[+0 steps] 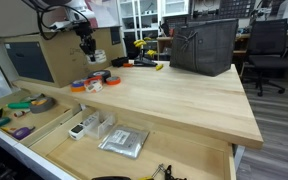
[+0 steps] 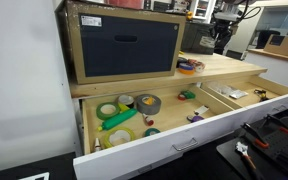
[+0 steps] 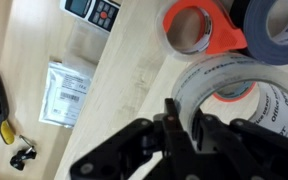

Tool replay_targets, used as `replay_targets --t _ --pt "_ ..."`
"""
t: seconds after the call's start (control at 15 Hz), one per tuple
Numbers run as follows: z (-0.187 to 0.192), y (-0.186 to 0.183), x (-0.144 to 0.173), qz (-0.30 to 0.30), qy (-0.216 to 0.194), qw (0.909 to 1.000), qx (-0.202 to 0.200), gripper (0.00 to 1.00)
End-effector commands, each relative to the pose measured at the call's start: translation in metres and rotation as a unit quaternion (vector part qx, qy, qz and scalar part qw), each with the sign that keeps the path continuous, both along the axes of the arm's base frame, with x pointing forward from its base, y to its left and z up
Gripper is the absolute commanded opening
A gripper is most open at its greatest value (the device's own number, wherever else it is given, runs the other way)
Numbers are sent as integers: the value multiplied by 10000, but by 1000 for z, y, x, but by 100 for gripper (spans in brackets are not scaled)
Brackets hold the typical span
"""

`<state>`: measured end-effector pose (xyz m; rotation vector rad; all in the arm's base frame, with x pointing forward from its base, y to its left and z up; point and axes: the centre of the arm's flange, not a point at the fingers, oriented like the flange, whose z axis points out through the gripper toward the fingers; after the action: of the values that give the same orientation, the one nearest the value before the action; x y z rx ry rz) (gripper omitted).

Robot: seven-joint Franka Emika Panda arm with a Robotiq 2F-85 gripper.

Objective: Remove the clear masking tape from the drawer on the left and put it on the table

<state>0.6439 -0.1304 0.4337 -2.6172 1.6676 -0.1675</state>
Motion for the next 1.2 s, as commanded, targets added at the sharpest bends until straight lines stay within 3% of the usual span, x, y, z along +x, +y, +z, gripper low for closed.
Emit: replay_targets --t 0.0,0.4,0.93,1.13 --pt "-8 -31 35 -276 186 9994 -69 4" --pt "-50 -45 51 -312 443 9983 -206 4" --pt "-99 -47 37 4 282 9977 -624 4" --pt "-115 -43 28 109 152 9980 -607 4"
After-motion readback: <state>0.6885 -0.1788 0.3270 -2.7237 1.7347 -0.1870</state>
